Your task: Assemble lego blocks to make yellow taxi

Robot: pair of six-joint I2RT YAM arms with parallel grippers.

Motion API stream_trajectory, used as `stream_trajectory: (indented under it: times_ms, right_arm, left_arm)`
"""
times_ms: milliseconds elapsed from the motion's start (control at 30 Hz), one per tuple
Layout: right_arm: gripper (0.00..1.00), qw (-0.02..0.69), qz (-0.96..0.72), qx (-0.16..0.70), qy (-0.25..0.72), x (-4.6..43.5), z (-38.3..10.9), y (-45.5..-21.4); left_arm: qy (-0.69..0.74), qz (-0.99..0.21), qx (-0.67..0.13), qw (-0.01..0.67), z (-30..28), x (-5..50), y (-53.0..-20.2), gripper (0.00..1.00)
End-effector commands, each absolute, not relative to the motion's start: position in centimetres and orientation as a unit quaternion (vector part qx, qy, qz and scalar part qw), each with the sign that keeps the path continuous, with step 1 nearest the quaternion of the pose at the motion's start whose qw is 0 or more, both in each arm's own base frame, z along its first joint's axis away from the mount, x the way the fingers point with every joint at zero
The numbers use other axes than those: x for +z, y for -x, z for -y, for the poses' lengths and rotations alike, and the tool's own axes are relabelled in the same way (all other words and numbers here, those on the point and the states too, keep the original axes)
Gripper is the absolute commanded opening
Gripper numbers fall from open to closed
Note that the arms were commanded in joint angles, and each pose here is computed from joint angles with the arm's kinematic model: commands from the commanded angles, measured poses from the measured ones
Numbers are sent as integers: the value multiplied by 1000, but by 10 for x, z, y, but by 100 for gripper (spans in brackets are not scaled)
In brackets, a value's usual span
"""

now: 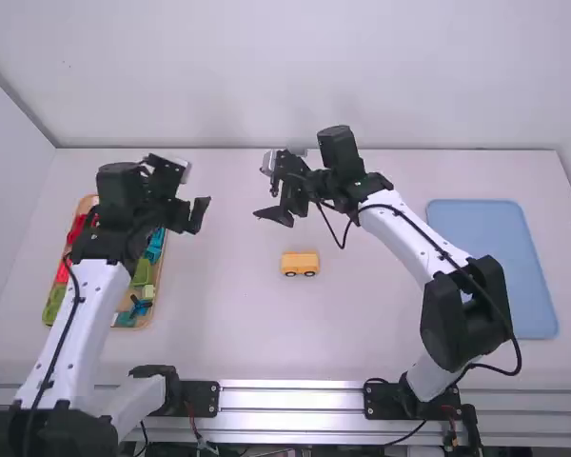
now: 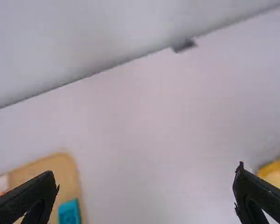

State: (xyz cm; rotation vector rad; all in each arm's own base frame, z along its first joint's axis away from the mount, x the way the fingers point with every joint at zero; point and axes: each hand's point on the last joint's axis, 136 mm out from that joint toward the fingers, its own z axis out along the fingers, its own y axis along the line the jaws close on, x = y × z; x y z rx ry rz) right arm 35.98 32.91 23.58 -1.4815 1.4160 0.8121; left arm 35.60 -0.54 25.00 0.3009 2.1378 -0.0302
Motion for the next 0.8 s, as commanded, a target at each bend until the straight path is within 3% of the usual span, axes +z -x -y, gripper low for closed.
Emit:
stream_trajectory:
  times_ms: [0,333,567,767]
  right_arm:
    - [99,463,-562,333,599,258,-337,-356]
    - [99,463,-552,323,614,259,-360,-342]
    - [99,464,-572,297,607,253,-353,-353]
    - [99,470,-583,289,596,253,-340,-366]
  left_arm:
    - [5,-877,24,480,-33,263,-348,99]
    - [223,-851,80,469,-120,267,-307,99]
    - [390,-795,109,452,-204,258,-269,99]
    - [397,-788,61,466,-233,250,-281,99]
